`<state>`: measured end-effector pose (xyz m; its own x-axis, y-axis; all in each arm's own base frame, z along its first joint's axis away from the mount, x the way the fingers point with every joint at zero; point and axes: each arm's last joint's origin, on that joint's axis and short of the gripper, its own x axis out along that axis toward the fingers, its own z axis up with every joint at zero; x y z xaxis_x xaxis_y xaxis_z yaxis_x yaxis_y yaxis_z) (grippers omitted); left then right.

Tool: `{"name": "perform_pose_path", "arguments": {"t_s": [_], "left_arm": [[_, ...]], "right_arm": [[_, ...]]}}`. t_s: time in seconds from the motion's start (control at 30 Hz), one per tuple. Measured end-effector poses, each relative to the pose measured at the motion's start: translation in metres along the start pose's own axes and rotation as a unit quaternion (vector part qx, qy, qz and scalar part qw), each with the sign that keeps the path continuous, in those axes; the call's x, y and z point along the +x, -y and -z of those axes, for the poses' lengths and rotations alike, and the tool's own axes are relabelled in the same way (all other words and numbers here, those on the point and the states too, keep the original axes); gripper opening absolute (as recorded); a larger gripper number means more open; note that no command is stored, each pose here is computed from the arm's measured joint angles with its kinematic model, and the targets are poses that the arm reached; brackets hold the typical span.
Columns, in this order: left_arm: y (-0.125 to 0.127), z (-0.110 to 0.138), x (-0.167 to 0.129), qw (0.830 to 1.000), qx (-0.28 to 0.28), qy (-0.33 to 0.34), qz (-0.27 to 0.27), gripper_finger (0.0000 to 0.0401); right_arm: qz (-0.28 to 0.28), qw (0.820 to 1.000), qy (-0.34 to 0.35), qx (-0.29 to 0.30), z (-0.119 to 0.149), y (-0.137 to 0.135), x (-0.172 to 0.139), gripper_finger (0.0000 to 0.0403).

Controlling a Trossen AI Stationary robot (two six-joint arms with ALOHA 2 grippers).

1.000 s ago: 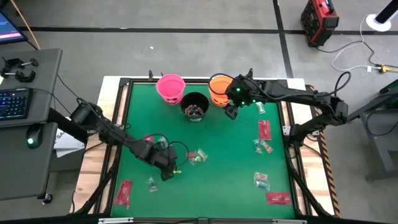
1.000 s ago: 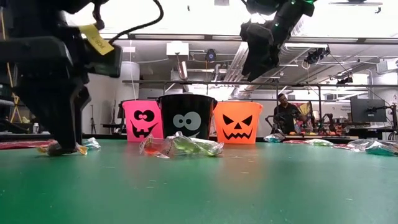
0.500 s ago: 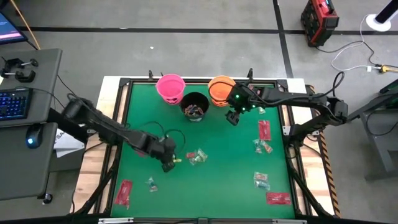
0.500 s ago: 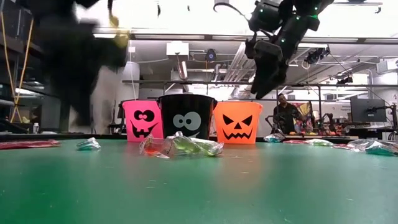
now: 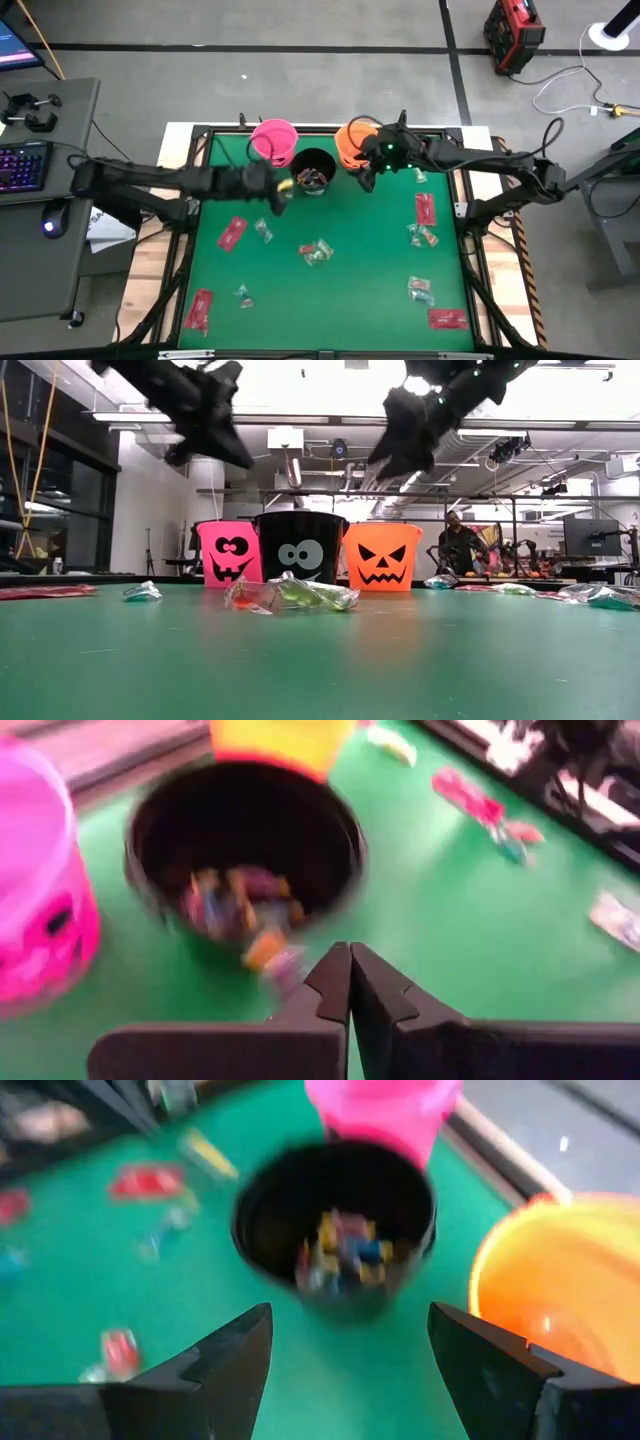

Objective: Sort candy by brand, put in halloween buckets
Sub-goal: Put the red candy into the black bucket

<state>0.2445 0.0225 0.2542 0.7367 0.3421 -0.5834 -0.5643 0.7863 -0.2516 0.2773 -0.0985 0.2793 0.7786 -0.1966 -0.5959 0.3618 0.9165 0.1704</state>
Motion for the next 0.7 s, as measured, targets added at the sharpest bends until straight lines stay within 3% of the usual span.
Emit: {"name": "perform_pose_path", "arguments": {"t_s": [0.1,0.23,0.33,0.53,0.7], "left_arm": [[-0.015,-0.014,0.022,0.999,0.022,0.023,-0.007,0.0005],[-0.033,-0.024,0.050,0.998,0.054,-0.002,-0.044,0.0003],[-0.032,-0.037,0.060,0.996,0.086,-0.018,-0.014,0.0003],[-0.032,-0.040,0.031,0.986,0.148,-0.075,-0.014,0.0001],[-0.042,-0.036,-0.014,0.987,0.152,-0.034,-0.035,0.0001]], "right_arm": [[-0.004,0.998,0.055,0.034,-0.011,0.001,-0.010,0.0259],[-0.007,0.992,0.096,0.082,-0.020,0.005,-0.017,0.0259],[-0.008,0.990,0.104,0.099,-0.021,0.006,-0.019,0.0259],[-0.014,0.989,0.100,0.108,-0.021,0.004,-0.018,0.0259],[-0.025,0.987,0.105,0.118,-0.021,-0.002,-0.016,0.0259]]}}
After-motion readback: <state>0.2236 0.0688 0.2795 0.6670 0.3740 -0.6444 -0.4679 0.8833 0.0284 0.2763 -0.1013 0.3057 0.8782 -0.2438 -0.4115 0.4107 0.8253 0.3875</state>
